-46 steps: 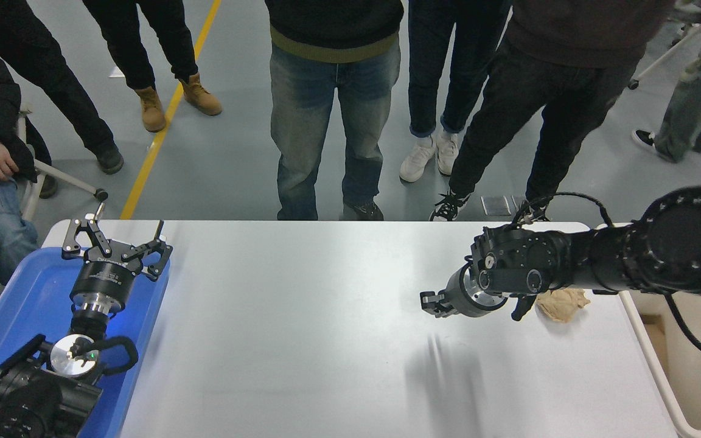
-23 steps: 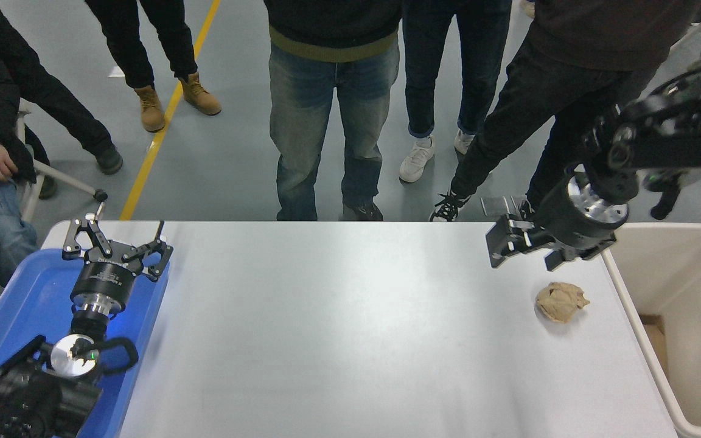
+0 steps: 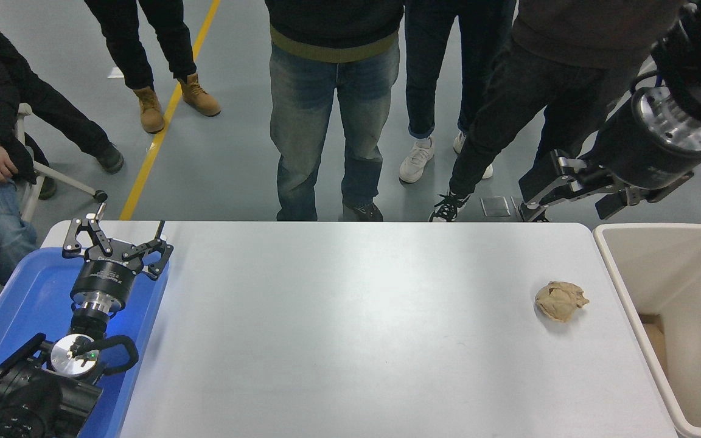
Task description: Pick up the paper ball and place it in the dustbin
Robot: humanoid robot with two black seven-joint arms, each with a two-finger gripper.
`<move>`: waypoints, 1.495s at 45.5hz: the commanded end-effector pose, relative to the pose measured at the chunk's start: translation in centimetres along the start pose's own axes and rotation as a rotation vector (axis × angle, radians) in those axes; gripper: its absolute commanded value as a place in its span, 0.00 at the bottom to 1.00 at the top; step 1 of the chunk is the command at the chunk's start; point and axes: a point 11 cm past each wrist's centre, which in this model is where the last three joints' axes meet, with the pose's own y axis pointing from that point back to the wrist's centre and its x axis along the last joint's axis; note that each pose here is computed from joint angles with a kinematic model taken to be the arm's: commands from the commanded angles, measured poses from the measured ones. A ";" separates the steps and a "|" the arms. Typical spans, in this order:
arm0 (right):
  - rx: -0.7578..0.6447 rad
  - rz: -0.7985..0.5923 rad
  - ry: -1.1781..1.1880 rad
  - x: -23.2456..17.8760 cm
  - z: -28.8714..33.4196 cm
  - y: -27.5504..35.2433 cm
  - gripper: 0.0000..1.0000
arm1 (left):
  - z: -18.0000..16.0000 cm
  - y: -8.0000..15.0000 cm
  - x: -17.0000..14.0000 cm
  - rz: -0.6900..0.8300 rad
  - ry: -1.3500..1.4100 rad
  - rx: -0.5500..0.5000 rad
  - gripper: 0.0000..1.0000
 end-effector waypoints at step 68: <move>-0.132 0.293 -0.276 -7.1 12.9 -34.0 1.00 | 0.0 0.0 0.0 0.000 0.000 0.000 0.99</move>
